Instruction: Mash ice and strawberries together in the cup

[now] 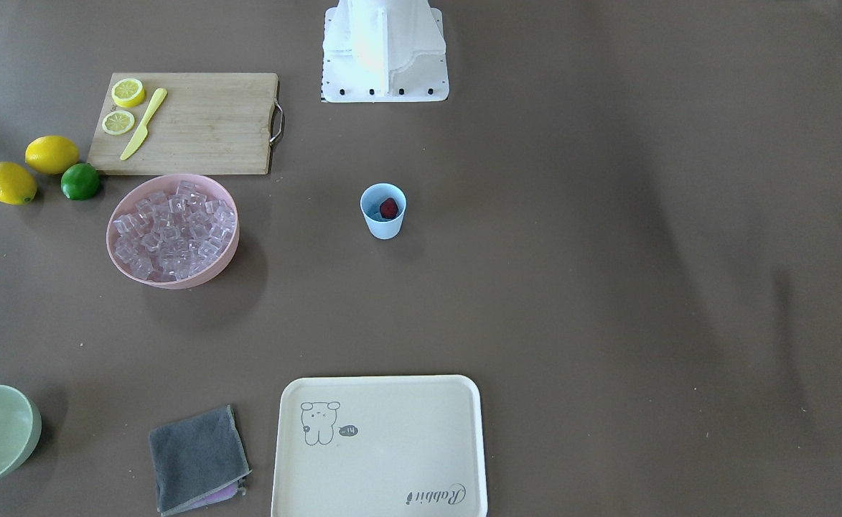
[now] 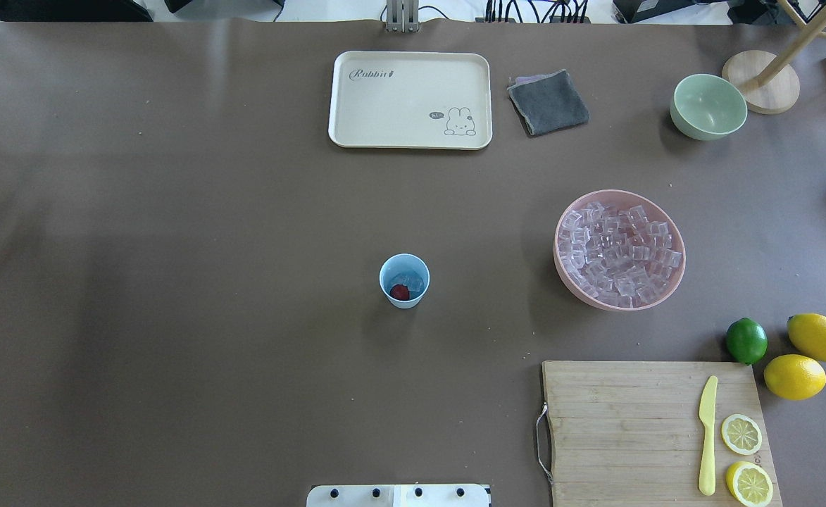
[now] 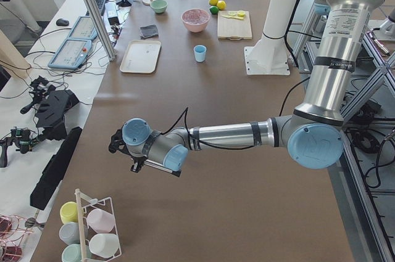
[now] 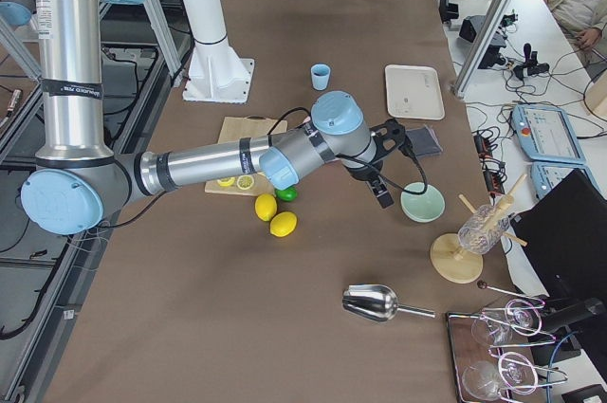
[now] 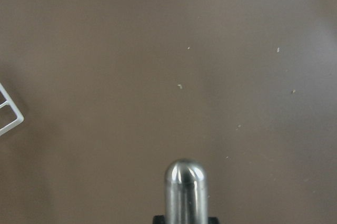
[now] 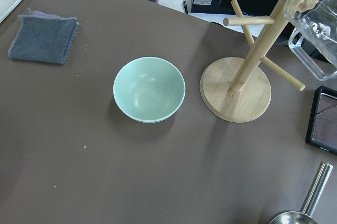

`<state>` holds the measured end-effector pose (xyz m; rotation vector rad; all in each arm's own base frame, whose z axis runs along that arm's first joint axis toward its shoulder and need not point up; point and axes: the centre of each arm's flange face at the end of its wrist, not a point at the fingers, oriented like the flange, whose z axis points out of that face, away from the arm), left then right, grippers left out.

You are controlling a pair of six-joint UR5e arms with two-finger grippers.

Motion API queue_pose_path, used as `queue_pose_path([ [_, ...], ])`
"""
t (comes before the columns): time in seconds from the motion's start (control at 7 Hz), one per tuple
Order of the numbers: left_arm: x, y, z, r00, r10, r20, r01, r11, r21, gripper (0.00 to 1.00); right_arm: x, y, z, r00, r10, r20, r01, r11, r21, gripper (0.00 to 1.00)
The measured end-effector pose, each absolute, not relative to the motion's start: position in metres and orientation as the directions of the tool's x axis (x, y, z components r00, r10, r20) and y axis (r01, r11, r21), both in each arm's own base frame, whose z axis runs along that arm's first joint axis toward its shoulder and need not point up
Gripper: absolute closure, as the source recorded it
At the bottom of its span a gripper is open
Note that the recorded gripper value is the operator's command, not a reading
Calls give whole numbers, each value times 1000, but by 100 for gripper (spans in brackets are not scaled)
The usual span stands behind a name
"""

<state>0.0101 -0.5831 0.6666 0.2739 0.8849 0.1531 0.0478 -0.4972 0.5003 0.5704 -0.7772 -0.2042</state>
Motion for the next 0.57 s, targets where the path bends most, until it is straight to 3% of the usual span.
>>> queue_pose_path([
  [0.57, 44, -541, 734, 691, 214, -690, -106, 975, 196, 100, 43, -497, 498, 699, -390, 599, -21, 826, 563, 0],
])
